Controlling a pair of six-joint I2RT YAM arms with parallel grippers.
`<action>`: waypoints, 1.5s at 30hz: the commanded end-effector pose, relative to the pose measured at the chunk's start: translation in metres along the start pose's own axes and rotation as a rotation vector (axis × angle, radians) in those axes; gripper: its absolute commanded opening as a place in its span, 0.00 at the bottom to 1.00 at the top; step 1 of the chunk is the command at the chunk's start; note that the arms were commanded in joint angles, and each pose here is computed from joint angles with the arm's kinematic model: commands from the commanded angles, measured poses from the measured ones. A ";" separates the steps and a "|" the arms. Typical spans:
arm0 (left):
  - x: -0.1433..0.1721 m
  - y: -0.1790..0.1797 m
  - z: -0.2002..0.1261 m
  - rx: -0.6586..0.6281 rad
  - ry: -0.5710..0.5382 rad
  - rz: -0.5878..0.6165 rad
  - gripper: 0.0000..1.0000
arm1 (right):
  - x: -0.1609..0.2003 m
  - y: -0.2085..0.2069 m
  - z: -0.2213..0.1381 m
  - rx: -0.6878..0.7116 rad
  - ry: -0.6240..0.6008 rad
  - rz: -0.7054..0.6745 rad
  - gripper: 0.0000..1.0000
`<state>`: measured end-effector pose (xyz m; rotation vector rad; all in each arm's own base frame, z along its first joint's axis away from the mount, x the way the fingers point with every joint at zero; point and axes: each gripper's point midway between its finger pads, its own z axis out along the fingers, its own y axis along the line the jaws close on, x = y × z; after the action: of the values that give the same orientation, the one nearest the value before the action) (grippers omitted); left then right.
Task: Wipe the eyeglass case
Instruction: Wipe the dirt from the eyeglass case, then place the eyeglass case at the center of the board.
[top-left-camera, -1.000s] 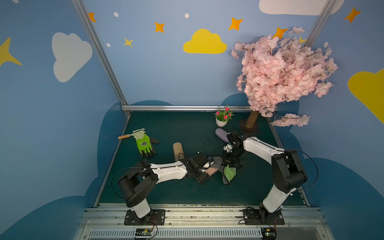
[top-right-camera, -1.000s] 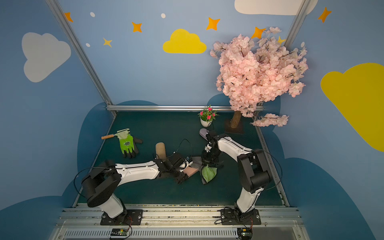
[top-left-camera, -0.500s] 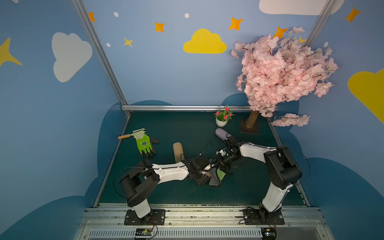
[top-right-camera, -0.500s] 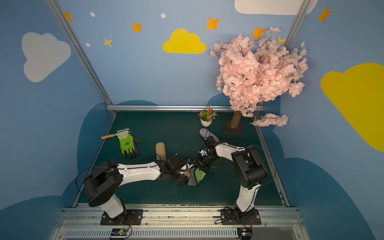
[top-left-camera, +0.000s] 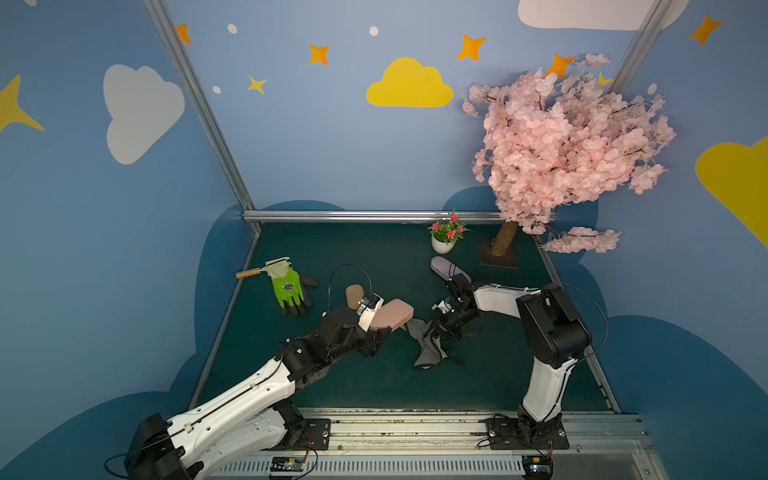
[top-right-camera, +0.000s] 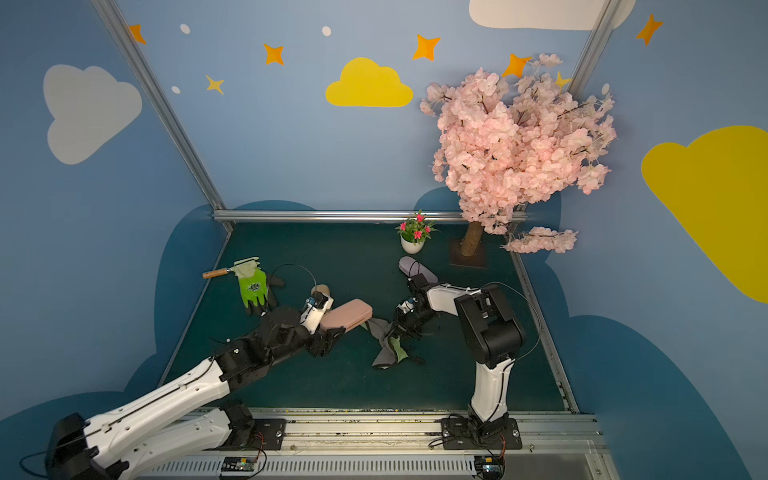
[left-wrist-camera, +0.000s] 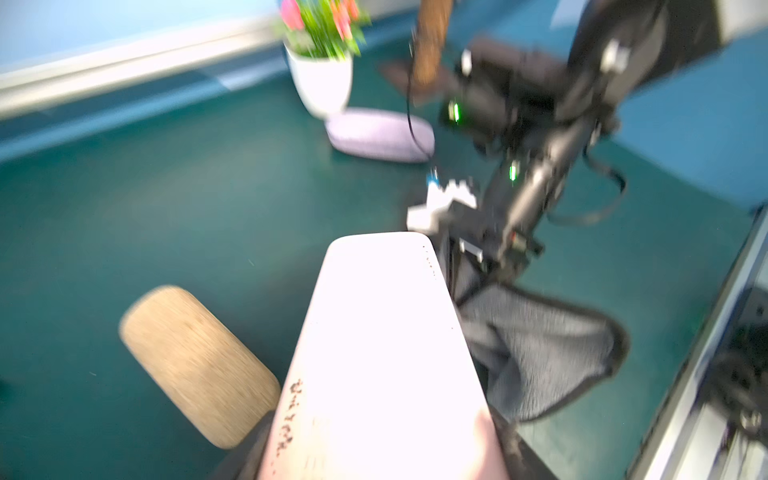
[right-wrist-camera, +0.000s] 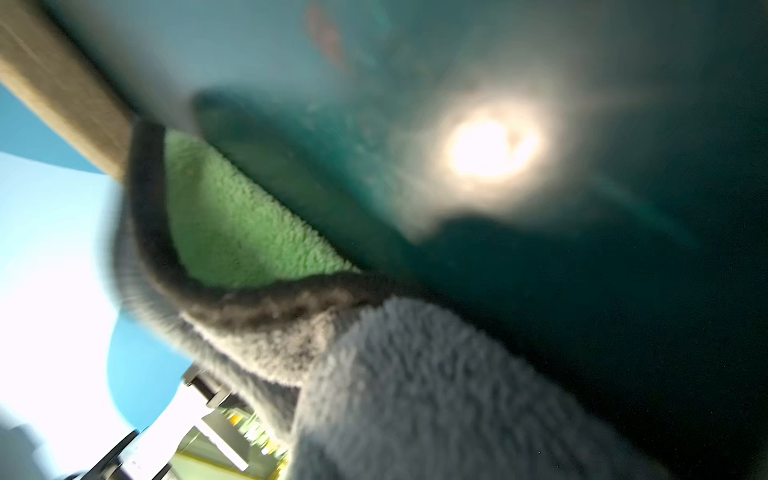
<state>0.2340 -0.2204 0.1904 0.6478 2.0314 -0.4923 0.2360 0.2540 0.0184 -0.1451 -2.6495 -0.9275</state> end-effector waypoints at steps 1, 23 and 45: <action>-0.005 0.000 0.006 0.014 -0.005 -0.004 0.41 | 0.014 -0.052 0.011 0.298 0.013 0.046 0.00; 0.035 -0.044 0.128 0.188 0.178 0.043 0.34 | 0.003 0.048 -0.197 0.110 -0.387 -0.119 0.00; 0.107 -0.041 0.127 0.248 0.439 0.087 0.62 | -0.024 0.026 0.003 -0.003 -0.004 0.075 0.00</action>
<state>0.2551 -0.2980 0.0411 1.0273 2.3392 -0.5514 0.2711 0.2900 0.0604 -0.1927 -2.6398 -1.0399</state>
